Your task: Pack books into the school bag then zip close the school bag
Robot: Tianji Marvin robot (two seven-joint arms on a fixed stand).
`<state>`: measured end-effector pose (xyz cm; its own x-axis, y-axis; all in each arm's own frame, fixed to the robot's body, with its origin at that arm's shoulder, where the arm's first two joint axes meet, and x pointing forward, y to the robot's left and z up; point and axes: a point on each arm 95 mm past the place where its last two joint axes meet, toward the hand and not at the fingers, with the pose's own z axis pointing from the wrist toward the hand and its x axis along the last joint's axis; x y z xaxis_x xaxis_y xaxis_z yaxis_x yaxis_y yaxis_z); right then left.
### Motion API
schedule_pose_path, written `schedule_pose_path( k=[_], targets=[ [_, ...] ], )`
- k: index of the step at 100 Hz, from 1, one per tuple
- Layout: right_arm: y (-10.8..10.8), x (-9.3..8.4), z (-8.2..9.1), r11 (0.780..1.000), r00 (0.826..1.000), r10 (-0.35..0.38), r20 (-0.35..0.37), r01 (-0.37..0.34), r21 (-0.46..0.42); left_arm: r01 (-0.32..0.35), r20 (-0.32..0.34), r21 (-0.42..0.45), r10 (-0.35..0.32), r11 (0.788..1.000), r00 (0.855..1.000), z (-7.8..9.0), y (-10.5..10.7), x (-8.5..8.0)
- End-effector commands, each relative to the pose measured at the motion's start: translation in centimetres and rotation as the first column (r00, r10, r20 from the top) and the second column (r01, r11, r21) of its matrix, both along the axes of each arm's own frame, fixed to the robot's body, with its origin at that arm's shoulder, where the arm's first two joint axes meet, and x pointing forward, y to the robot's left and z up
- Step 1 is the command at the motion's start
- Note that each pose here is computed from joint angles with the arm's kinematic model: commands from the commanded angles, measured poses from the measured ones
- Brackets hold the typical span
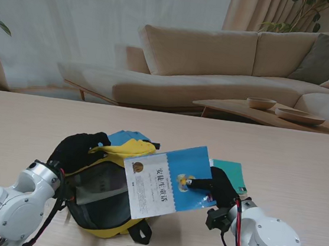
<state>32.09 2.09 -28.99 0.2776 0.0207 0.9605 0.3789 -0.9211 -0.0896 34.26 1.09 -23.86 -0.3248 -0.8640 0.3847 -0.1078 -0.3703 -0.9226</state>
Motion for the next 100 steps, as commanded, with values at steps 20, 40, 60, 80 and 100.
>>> schedule_pose_path(
  k=[20,40,60,80,100],
  targets=[
    [2.7,-0.8,-1.5,0.997,0.993,0.075,-0.094,-0.077,-0.010,-0.021,0.044,-0.049,0.023,0.999,0.999,1.1,-0.2,-0.1],
    [4.4,-0.8,-2.3,0.997,0.982,0.076,-0.175,-0.081,-0.018,-0.020,0.075,-0.076,0.026,0.997,0.997,1.5,-0.2,0.1],
    [6.6,-0.2,-2.8,0.996,0.971,0.060,-0.233,-0.073,-0.048,-0.017,0.080,-0.075,0.023,0.997,0.997,1.6,-0.2,0.1],
    [8.9,0.5,-2.5,0.997,0.966,0.016,-0.256,-0.036,-0.071,0.001,0.072,-0.062,0.003,0.998,0.997,1.4,-0.4,0.0],
    [10.9,1.1,-1.8,0.997,0.956,-0.005,-0.292,-0.020,-0.080,0.023,0.076,-0.051,-0.019,0.998,0.997,1.4,-0.8,-0.3]
  ],
)
